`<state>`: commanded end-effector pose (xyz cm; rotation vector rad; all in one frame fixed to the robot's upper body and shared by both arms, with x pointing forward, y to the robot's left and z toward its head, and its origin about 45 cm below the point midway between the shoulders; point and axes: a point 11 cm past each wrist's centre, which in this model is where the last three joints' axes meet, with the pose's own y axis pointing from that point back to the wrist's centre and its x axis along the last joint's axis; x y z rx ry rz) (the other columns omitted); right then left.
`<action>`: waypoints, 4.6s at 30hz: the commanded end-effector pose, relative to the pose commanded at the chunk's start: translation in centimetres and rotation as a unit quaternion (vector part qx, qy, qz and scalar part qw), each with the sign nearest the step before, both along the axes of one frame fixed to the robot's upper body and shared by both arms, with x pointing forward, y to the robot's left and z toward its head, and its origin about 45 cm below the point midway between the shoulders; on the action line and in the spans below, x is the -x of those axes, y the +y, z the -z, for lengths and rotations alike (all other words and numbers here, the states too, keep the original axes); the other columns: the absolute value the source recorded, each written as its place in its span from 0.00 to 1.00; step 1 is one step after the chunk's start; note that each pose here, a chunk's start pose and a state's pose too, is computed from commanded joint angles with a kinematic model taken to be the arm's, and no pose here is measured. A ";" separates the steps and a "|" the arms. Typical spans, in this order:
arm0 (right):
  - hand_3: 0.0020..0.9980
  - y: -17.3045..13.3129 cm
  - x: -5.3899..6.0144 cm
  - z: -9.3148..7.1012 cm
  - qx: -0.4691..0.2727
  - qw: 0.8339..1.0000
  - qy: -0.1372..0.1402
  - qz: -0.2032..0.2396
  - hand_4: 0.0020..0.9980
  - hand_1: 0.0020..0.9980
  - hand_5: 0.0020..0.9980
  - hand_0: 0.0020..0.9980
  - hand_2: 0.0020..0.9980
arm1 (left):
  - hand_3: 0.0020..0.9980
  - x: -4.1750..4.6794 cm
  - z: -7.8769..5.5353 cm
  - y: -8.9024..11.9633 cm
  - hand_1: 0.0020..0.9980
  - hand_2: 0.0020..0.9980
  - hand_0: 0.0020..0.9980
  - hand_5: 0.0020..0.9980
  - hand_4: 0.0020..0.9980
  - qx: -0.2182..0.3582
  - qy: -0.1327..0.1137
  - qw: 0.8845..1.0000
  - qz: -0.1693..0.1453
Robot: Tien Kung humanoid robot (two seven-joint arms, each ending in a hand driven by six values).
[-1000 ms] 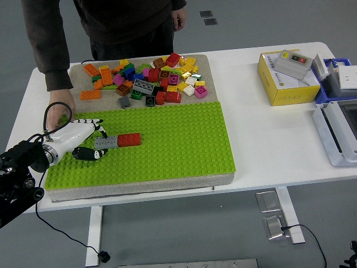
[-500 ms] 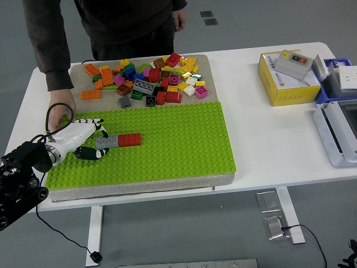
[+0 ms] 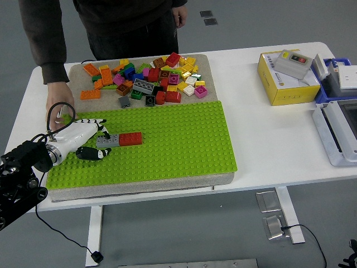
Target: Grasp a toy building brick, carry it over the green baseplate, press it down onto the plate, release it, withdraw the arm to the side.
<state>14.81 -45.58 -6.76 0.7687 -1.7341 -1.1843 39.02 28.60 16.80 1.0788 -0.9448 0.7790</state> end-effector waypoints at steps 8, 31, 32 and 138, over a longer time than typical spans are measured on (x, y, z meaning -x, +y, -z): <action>0.75 -0.1 0.0 0.0 0.000 1.000 0.000 0.001 0.60 0.60 1.00 0.65 0.65 | 0.67 0.03 -0.4 0.3 1.00 1.00 1.00 0.42 0.66 -0.001 -0.005 1.000 -0.001; 0.75 0.2 0.1 0.1 -0.003 1.000 -0.001 0.001 0.60 0.60 1.00 0.65 0.66 | 0.67 0.44 1.6 0.9 1.00 1.00 1.00 0.42 0.66 0.002 0.008 1.000 -0.018; 0.75 0.2 0.1 0.1 -0.002 1.000 -0.001 0.001 0.60 0.60 1.00 0.65 0.66 | 0.67 0.43 1.5 0.9 1.00 1.00 1.00 0.42 0.66 0.002 0.007 1.000 -0.017; 0.88 3.0 4.2 1.9 -0.039 0.997 0.067 0.013 0.60 0.62 1.00 0.64 0.64 | 0.84 3.22 -6.6 7.9 0.93 0.91 0.90 0.34 0.57 0.530 -0.235 0.804 -0.134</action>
